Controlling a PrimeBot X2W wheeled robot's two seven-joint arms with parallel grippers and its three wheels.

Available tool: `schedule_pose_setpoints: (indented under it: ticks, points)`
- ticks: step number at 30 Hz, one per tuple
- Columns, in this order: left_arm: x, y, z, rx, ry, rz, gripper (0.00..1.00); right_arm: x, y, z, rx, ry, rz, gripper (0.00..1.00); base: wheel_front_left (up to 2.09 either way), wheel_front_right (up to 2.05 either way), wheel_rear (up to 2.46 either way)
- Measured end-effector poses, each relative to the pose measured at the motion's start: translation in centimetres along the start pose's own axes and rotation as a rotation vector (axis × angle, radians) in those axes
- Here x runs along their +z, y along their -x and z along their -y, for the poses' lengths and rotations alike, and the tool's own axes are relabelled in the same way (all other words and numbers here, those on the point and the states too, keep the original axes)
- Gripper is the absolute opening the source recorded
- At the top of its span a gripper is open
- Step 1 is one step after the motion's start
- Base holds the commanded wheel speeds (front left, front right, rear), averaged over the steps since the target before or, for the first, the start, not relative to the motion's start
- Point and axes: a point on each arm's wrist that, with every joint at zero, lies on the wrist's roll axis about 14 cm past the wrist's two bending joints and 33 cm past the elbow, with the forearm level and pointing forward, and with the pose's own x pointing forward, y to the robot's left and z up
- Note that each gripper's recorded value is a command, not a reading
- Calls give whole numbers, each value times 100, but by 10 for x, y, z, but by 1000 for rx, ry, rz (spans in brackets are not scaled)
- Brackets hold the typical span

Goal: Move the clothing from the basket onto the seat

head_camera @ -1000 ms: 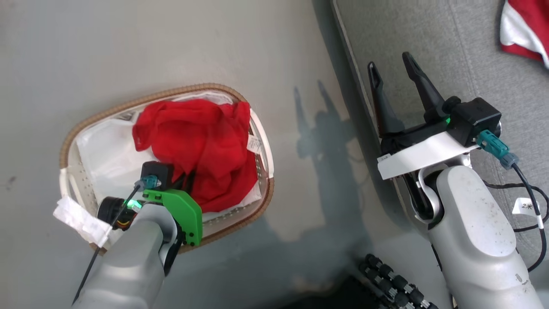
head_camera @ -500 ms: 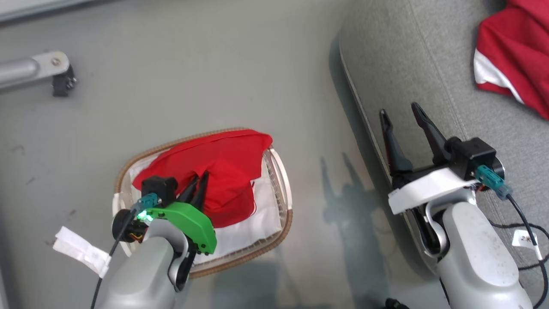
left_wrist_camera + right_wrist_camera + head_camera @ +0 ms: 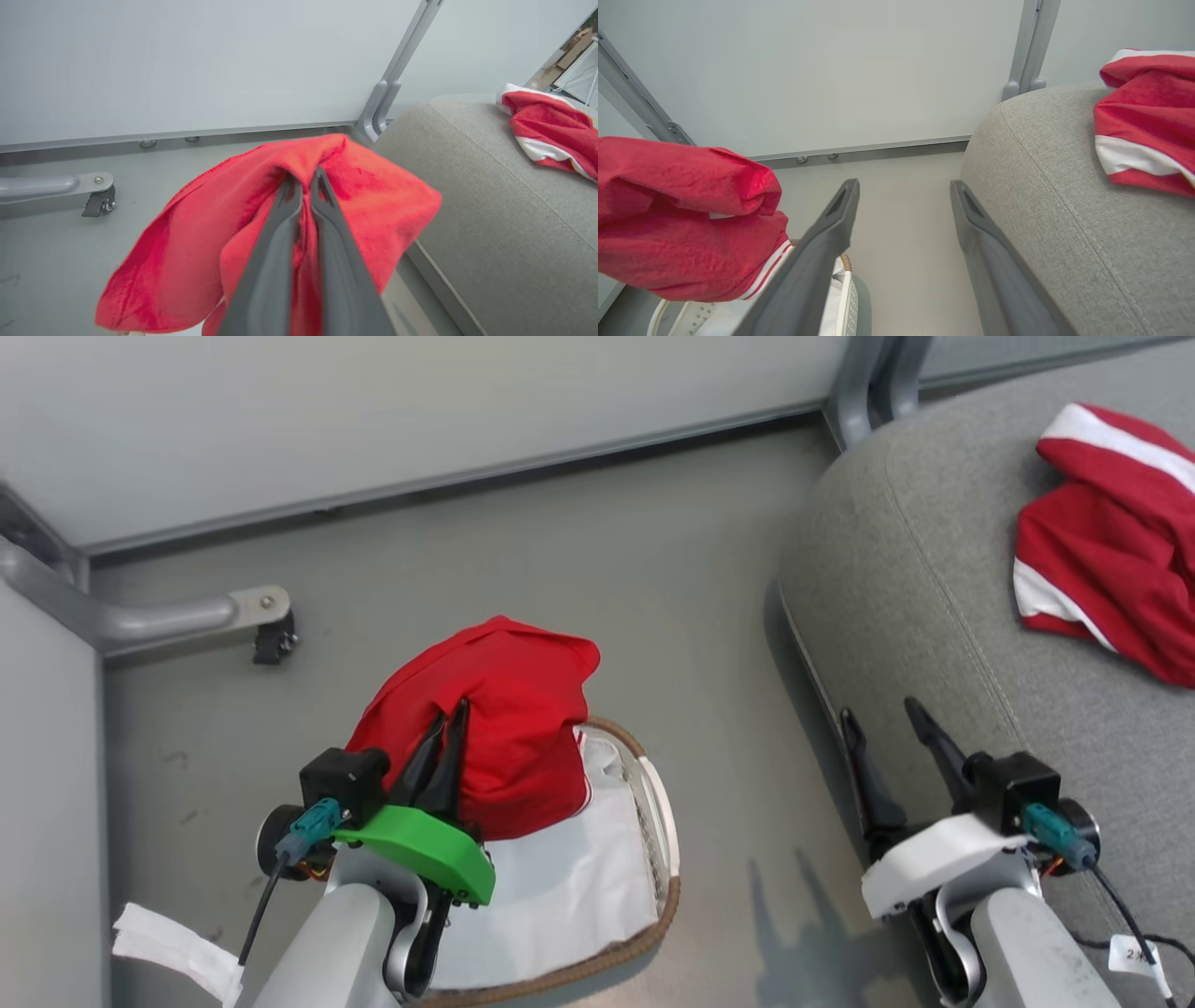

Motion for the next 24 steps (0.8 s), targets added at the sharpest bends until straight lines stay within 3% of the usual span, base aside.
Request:
schedule_pose_setpoints:
  ticks: [11,24]
  points:
    - [98,26,35,-52,-91,287,0,0,31,-32,88,-1,-1,100,0,0,0]
    - [128,51,57,-80,-119,386,0,6,45,-62,178,24,21,100,0,0,0]
